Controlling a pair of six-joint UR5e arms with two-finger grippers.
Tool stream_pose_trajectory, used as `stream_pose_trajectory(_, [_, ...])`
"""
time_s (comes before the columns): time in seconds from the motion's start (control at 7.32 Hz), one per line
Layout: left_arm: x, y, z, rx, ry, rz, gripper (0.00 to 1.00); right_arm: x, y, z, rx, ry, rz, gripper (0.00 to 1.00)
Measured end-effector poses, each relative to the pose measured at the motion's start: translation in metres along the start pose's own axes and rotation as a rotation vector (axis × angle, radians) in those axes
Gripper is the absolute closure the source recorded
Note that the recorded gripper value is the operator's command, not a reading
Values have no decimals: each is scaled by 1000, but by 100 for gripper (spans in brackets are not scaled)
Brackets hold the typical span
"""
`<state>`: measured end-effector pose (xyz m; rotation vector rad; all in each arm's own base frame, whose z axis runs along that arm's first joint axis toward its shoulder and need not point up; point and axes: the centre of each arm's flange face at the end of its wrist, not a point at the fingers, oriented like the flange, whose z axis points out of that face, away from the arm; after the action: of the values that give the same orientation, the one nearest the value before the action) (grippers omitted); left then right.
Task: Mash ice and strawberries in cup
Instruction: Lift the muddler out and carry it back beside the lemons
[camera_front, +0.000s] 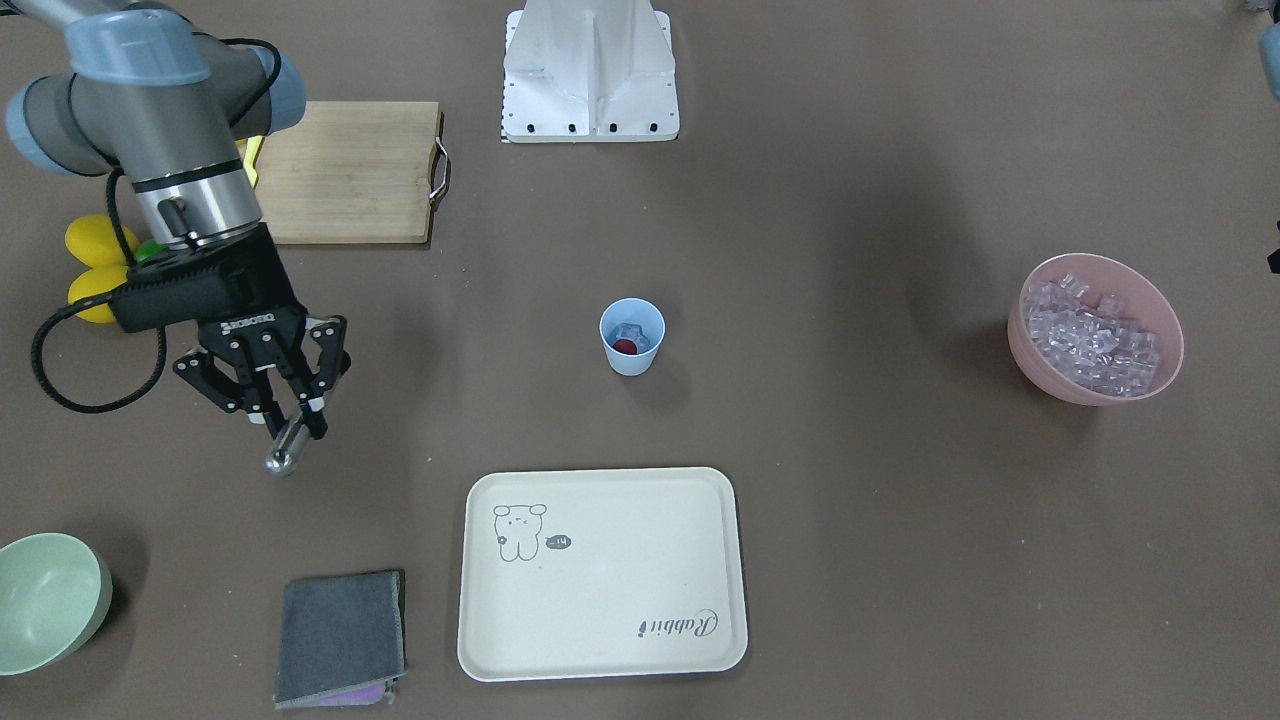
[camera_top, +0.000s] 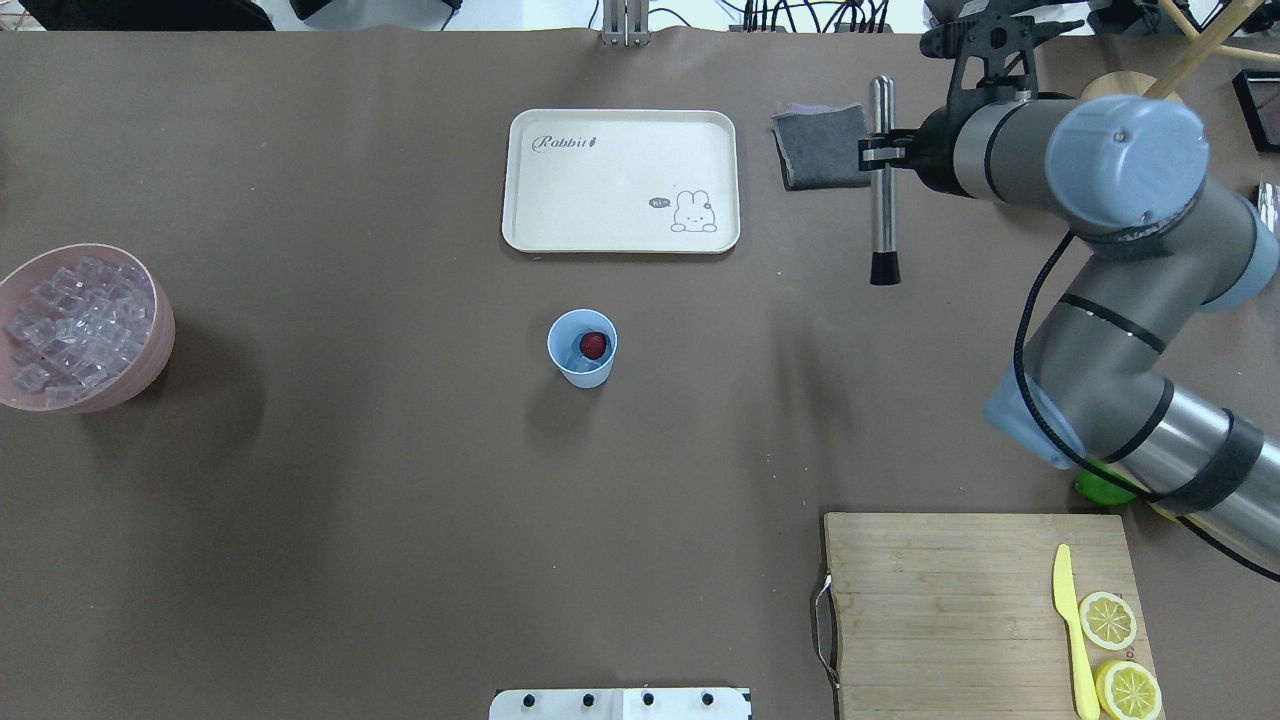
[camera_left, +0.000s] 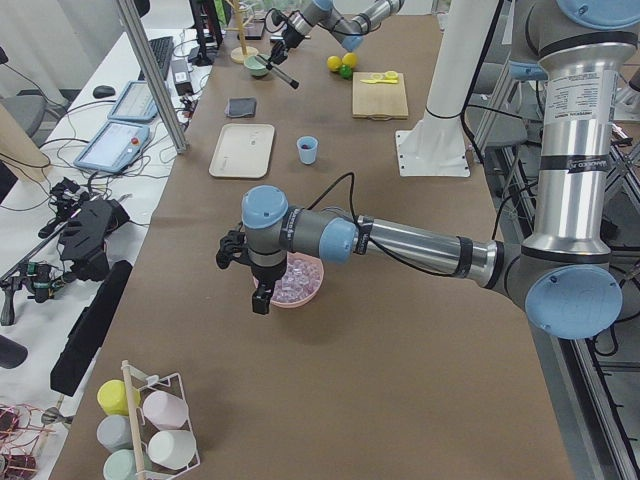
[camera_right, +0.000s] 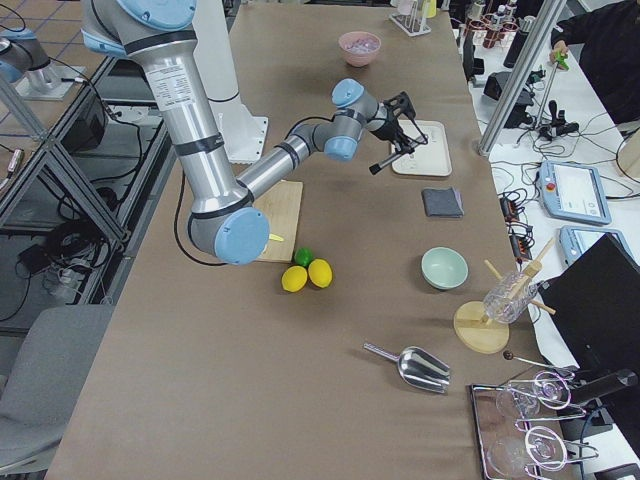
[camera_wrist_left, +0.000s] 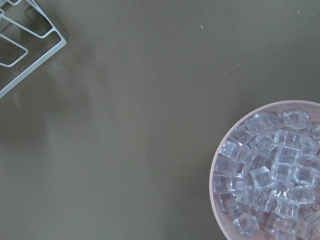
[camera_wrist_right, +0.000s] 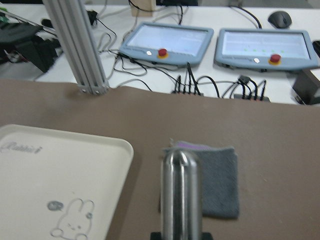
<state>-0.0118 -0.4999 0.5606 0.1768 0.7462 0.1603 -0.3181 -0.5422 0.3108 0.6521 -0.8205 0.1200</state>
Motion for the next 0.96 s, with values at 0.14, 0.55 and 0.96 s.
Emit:
stream_pose_trajectory(0.14, [0,0,-2,4,-1,1,3,32,0,9,-132,50,37,100])
stream_pose_trajectory(0.55, [4,-1,-9,19,-2,6,3,124,23,69,-419,126,121,100])
stream_pose_trajectory(0.96, [6,-1,-15,30,-3,4,3,179,62,93,-600,119,162,100])
